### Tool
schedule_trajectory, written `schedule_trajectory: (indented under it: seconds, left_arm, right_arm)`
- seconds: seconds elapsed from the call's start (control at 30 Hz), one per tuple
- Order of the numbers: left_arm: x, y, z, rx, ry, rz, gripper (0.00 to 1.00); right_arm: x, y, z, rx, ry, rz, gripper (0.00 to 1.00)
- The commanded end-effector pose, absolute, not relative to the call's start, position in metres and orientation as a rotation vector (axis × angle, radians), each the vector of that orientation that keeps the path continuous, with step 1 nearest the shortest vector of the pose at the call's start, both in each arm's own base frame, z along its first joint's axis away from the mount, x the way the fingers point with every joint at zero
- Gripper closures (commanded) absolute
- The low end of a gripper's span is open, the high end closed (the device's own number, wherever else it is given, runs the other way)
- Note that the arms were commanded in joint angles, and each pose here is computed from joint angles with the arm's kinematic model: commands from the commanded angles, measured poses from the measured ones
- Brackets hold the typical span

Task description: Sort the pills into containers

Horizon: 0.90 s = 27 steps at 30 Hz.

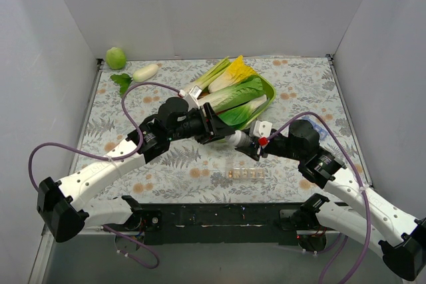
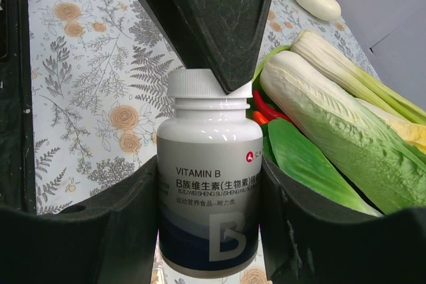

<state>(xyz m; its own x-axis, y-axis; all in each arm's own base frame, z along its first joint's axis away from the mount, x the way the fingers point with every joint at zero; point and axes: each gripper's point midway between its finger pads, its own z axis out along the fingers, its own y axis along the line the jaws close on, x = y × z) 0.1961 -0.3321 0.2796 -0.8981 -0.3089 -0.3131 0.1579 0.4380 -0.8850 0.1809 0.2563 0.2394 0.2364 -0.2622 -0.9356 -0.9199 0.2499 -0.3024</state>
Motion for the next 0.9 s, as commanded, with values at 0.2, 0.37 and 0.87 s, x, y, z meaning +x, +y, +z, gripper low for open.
schedule_trajectory:
  seconds: [0.2,0.37,0.87]
  left_arm:
    - [0.171,-0.337,0.281,0.158,2.233,-1.521,0.74]
    - [0.133,-0.337,0.28,0.713,2.029,-1.6,0.8]
    - [0.099,-0.31,0.278,1.359,1.446,-1.506,0.31]
  right_arm:
    - [0.18,0.261,0.27,-1.209,1.238,0.716,0.99]
    - [0.157,0.269,0.268,-1.201,1.263,0.899,0.99]
    - [0.088,0.275,0.258,-1.0,1.41,1.644,0.99]
